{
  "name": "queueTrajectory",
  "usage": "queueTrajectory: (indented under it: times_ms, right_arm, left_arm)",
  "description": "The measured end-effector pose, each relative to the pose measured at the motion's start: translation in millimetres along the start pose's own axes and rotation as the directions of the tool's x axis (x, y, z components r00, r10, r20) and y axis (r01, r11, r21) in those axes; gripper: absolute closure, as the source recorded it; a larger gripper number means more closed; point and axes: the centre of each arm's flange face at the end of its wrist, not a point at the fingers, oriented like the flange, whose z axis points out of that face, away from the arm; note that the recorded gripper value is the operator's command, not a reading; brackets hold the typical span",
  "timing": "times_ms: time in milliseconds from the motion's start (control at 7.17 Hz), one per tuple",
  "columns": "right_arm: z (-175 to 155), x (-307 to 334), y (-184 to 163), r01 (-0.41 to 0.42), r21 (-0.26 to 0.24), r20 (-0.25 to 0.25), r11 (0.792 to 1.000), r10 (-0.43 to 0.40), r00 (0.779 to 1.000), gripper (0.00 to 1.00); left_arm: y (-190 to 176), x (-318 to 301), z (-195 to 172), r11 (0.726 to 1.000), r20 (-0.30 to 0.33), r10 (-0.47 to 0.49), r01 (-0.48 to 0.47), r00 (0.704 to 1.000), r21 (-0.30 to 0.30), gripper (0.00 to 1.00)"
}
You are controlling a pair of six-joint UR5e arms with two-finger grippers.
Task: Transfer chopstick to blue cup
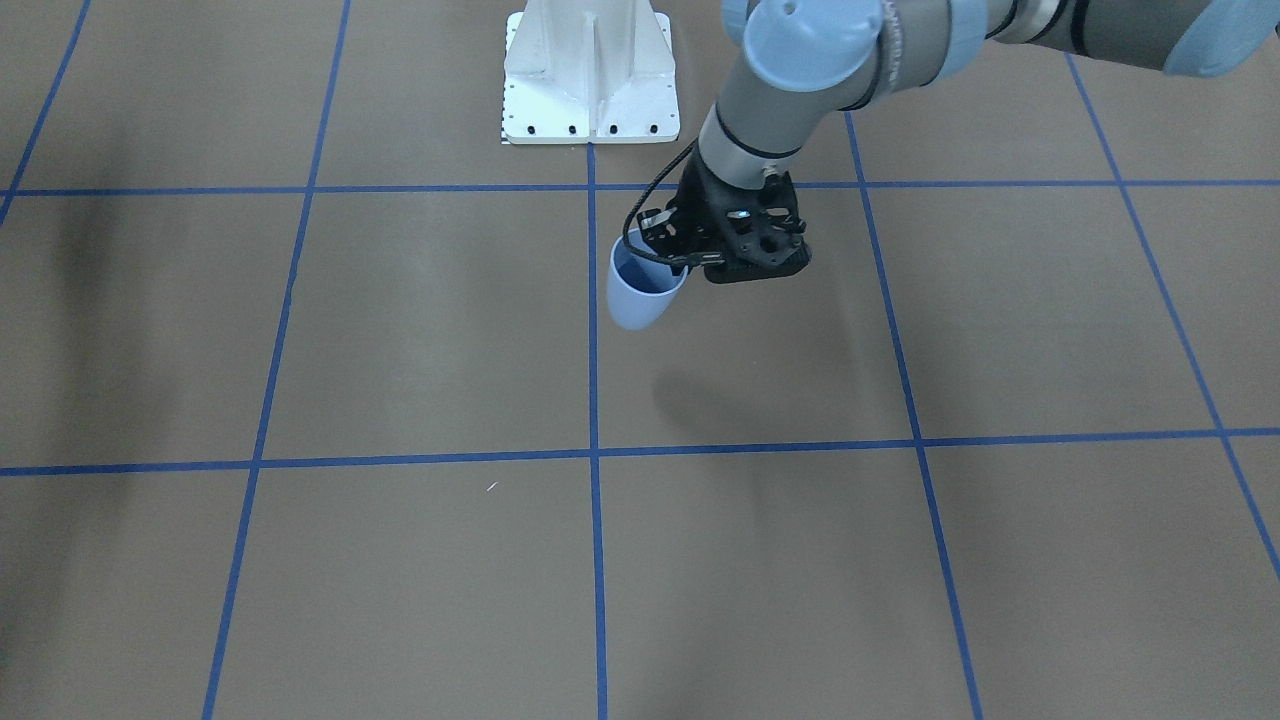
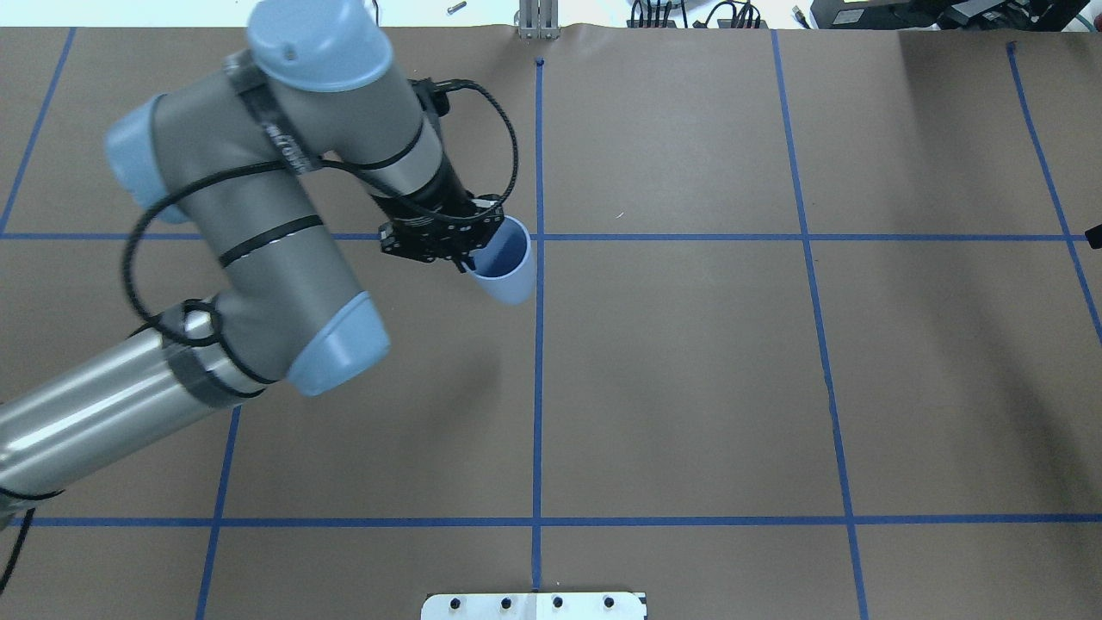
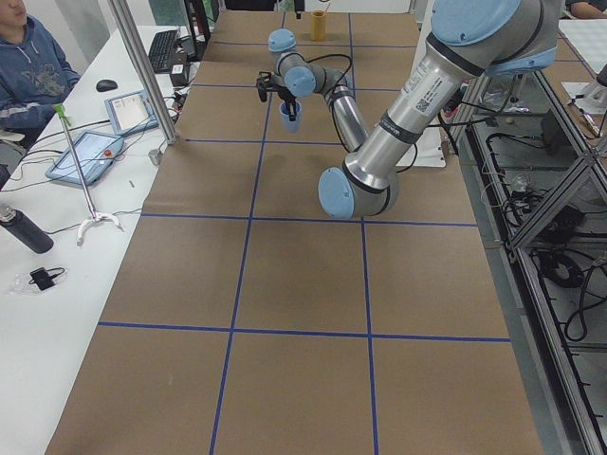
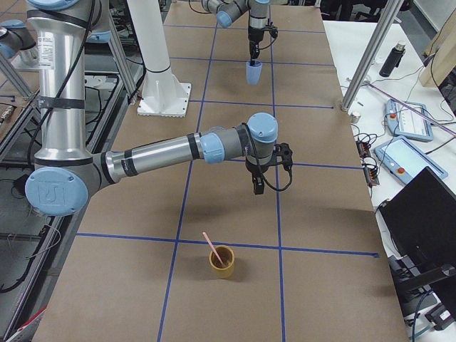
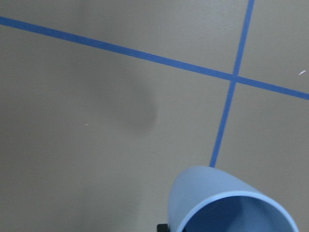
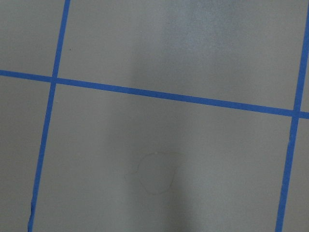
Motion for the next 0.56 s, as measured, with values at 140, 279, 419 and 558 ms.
queueTrajectory:
  times_ms: [140,279,419,558]
  right_arm:
    - [-0.6,-0.8,-0.1,0.000,0.001,0.001,1.000,0.000,1.000,0.00]
    - [-0.9,-1.5,-0.2,0.001,0.002,0.001,1.000,-0.001,1.000,0.00]
    - [-1.5,-2.4,-0.2,0.002,0.003,0.002,1.000,-0.002,1.000,0.00]
    - [-2.3,-3.3,-0.2,0.002,0.005,0.002,1.000,-0.002,1.000,0.00]
  left_arm:
    - [-11.4,35.4,27.8,1.000,0.017,0.010,-0.011,1.000,0.024,1.00]
    - [-15.1,54.7,51.6,0.998,0.040,0.028,-0.030,0.999,0.059,1.00]
    - [-17.7,60.2,67.1,0.996,0.064,0.039,-0.044,0.997,0.082,1.00]
    - [-21.3,59.8,75.0,0.993,0.082,0.041,-0.050,0.996,0.104,1.00]
